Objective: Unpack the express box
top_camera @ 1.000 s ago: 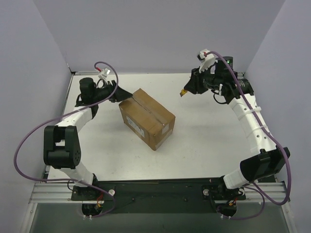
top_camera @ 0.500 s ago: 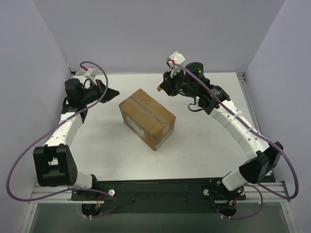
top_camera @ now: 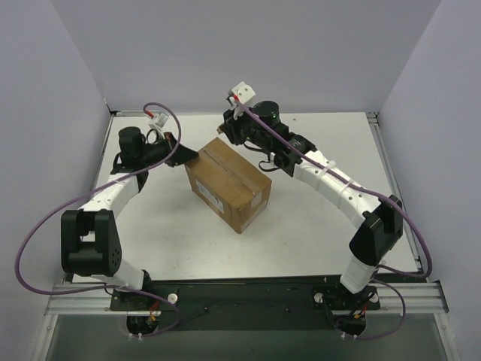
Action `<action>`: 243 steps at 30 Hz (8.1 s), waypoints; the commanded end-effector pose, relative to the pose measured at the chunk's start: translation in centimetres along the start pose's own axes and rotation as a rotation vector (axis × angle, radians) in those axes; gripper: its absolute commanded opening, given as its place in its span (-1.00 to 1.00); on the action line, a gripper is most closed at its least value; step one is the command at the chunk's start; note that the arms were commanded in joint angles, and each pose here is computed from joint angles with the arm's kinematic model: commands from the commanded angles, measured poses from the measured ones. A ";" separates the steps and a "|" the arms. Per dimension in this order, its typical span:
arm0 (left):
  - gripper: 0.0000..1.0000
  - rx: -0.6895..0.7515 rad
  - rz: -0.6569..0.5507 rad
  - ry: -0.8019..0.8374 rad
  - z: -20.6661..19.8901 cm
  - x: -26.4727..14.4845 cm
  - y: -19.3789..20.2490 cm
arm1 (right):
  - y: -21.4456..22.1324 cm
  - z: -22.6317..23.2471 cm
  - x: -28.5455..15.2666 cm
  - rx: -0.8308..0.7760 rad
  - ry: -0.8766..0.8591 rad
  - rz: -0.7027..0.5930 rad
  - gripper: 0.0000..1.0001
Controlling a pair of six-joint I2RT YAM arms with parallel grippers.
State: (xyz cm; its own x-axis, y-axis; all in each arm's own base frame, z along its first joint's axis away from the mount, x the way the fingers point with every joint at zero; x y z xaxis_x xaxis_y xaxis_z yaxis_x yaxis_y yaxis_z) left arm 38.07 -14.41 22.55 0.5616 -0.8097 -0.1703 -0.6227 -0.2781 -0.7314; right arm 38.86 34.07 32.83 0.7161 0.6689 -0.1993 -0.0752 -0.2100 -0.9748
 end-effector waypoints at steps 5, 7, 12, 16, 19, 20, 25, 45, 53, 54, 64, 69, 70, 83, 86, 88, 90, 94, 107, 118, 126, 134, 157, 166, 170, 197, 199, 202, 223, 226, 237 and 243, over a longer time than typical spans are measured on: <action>-1.00 0.009 0.019 0.019 0.1 1.2 0.3 | -2.6 1.9 2.5 0.022 -0.038 -0.099 -1.00; -1.00 -0.002 0.026 0.015 0.4 1.2 0.6 | -2.4 2.6 2.7 0.023 -0.059 -0.097 -1.00; -1.00 -0.047 0.028 0.007 1.2 1.3 0.9 | -1.8 3.7 3.0 0.027 -0.079 -0.093 -1.00; -1.00 -0.061 0.025 -0.002 1.6 1.3 1.1 | -1.3 4.0 3.4 0.034 -0.078 -0.092 -1.00; -1.00 -0.072 0.025 -0.013 1.9 1.2 1.4 | -1.0 4.1 3.6 0.034 -0.073 -0.092 -1.00; -1.00 -0.076 0.025 -0.018 2.0 1.2 1.5 | -0.7 4.1 3.8 0.034 -0.065 -0.087 -1.00; -1.00 -0.091 0.017 -0.019 2.0 1.2 1.6 | -0.3 4.4 4.2 0.022 -0.053 -0.074 -1.00; -1.00 -0.147 0.002 -0.095 2.8 0.8 2.4 | 0.9 5.3 4.9 -0.040 -0.004 -0.070 -1.00; -1.00 -0.145 0.003 -0.101 2.8 0.7 2.6 | 1.5 5.4 5.3 -0.052 -0.017 -0.060 -1.00; -1.00 -0.146 0.003 -0.099 2.8 0.7 2.6 | 1.8 5.6 5.4 -0.051 -0.020 -0.052 -1.00; -1.00 -0.159 -0.006 -0.098 3.0 0.9 2.4 | 2.7 5.5 6.1 -0.044 -0.031 -0.022 -1.00; -1.00 -0.162 -0.007 -0.097 3.0 1.0 2.4 | 3.1 5.5 6.5 -0.049 -0.034 -0.021 -1.00; -1.00 -0.161 -0.006 -0.096 3.0 1.0 2.3 | 3.3 5.5 6.6 -0.050 -0.036 -0.018 -1.00; -1.00 -0.164 -0.025 -0.140 3.5 0.9 1.7 | 3.5 4.6 4.7 -0.093 0.005 0.020 -1.00; -1.00 -0.165 -0.030 -0.155 3.7 0.9 1.7 | 4.0 4.4 3.8 -0.090 0.017 0.051 -1.00; -1.00 -0.170 -0.033 -0.164 3.8 0.8 1.8 | 4.5 4.6 3.3 -0.090 0.016 0.074 -1.00; -1.00 -0.171 -0.035 -0.172 3.8 0.8 1.9 | 4.6 4.7 2.7 -0.085 0.017 0.083 -1.00; -1.00 -0.163 -0.037 -0.168 3.4 0.8 2.1 | 4.6 4.9 1.7 -0.095 0.009 0.093 -1.00; -1.00 -0.129 -0.040 -0.145 2.2 1.3 2.0 | 6.4 4.2 -1.8 -0.148 0.039 0.168 -1.00; -1.00 -0.120 -0.032 -0.140 1.8 1.6 2.6 | 7.3 4.6 -5.2 -0.128 0.005 0.242 -1.00; -1.00 -0.118 -0.028 -0.139 1.6 2.0 3.0 | 8.4 5.3 -7.2 -0.087 -0.023 0.325 -1.00; -1.00 -0.119 -0.026 -0.151 2.0 2.4 3.1 | 9.5 5.9 -10.6 -0.058 -0.061 0.425 -1.00; -1.00 0.599 0.350 0.141 -5.4 -5.8 12.5 | 9.2 -6.0 -14.7 -0.122 0.286 0.406 -1.00; -1.00 0.744 0.414 0.265 -7.7 -0.5 15.6 | 11.2 -3.4 -7.5 -0.061 0.062 0.372 -1.00; -1.00 0.732 0.392 0.282 -8.8 0.8 15.7 | 10.5 -2.4 -3.2 -0.062 -0.041 0.319 -1.00; -1.00 0.297 0.078 0.093 -7.0 2.0 2.9 | 2.1 -0.5 -6.7 0.079 -0.007 0.050 -1.00; -1.00 0.275 0.090 0.085 -6.1 2.4 3.2 | 1.6 2.1 -6.7 -0.013 -0.044 -0.003 -1.00; -1.00 0.234 0.111 0.061 -5.0 2.6 3.9 | 2.7 4.3 -6.8 -0.025 -0.074 0.017 -1.00; -1.00 0.153 0.105 0.024 -4.0 2.3 6.2 | 4.5 4.9 -4.0 -0.042 -0.023 0.078 -1.00; -1.00 0.154 0.103 0.023 -4.0 2.3 6.2 | 4.8 4.9 -4.0 -0.042 -0.024 0.091 -1.00; -1.00 0.151 0.107 -0.005 -3.5 2.1 6.6 | 5.2 5.0 -5.4 -0.046 -0.020 0.135 -1.00; -1.00 0.149 0.102 -0.024 -3.2 2.1 6.5 | 6.0 5.2 -5.9 -0.039 -0.021 0.173 -1.00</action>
State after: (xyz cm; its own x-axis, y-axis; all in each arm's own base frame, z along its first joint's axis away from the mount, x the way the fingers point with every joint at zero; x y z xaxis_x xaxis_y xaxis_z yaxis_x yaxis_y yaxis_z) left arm 33.50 -20.03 20.12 0.4857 -0.8412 -0.2376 -0.5842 -0.1102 -0.8041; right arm 31.40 32.98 25.09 0.6688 0.6299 -0.3950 -0.1787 -0.3796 -0.9077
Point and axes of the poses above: each gripper's point midway between its finger pads, its own x axis out along the fingers, its own z axis along the line the jaws close on, y = z × x, the point moved 2 cm from there along -x, back along the fingers, and after that the axes turned 2 degrees about -x, right-handed, at the moved point
